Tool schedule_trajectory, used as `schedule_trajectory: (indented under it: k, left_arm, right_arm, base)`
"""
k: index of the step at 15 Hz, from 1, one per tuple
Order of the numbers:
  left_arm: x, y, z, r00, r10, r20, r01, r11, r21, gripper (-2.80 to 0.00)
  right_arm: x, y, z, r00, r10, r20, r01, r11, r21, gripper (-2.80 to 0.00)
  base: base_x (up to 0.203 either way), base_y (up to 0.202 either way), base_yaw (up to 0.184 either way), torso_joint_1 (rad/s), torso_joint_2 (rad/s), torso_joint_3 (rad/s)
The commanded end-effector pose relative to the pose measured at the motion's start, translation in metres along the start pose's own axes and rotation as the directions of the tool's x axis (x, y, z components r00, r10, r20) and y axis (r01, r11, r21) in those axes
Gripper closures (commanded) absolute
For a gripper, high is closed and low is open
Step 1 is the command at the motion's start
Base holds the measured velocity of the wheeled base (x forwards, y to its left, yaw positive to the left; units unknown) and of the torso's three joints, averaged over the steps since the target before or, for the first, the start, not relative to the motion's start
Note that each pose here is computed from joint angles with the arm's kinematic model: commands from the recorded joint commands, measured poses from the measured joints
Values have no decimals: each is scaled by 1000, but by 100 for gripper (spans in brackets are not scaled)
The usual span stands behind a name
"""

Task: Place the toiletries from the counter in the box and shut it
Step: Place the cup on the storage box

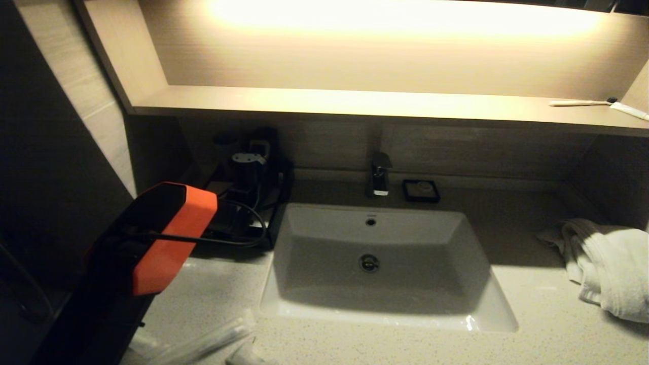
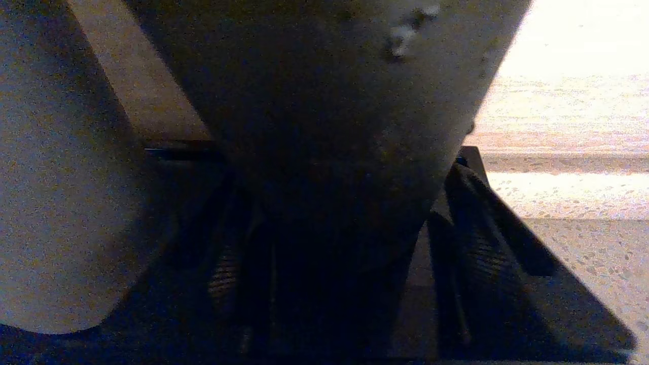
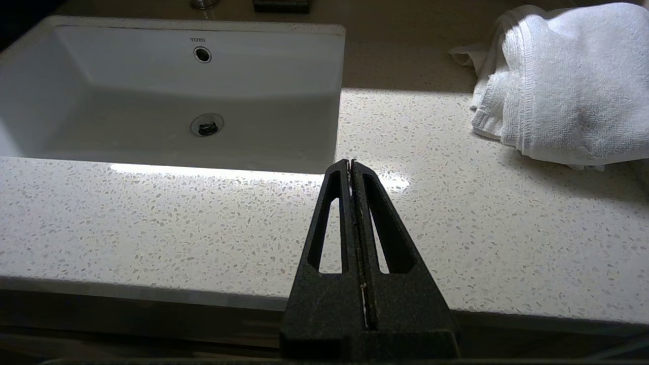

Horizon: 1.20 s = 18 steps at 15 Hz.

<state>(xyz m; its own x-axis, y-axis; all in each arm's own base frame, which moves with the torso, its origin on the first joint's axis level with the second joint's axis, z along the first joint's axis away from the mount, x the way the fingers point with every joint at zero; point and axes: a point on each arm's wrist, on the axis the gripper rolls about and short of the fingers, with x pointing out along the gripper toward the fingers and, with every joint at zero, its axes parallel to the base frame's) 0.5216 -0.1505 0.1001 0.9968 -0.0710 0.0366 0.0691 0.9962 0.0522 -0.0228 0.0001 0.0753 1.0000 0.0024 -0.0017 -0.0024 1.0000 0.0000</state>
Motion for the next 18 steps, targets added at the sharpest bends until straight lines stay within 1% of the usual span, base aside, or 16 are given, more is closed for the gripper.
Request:
schedule_trajectory:
  k: [1,6,9,16,18]
  left_arm:
    - [0,1,0,1000,3,5,-3,1000,0,-280]
    - [0,1,1,1000,5,13,-5,1000,-3,-280]
    - [-4,2,9,1000,5,21,-5,1000,-7,-280]
    - [-34,10,30,1000,3,19,-3,1000,-6,-280]
    - [-38,10,31,1000,3,19,-3,1000,-6,-280]
  right_arm:
    - [0,0,0,1000,1,0,-1,1000,0,0]
    - [0,0,0,1000,1,0,-1,1000,0,0]
    - [0,0,0,1000,1,0,-1,1000,0,0]
    - [0,0,0,1000,1,0,-1,1000,0,0]
    - [0,0,0,1000,1,0,-1,1000,0,0]
  base:
    - [0,0,0,0,0,0]
    - [0,0,0,0,0,0]
    - [0,0,0,0,0,0]
    - [0,0,0,0,0,0]
    - [0,0,0,0,0,0]
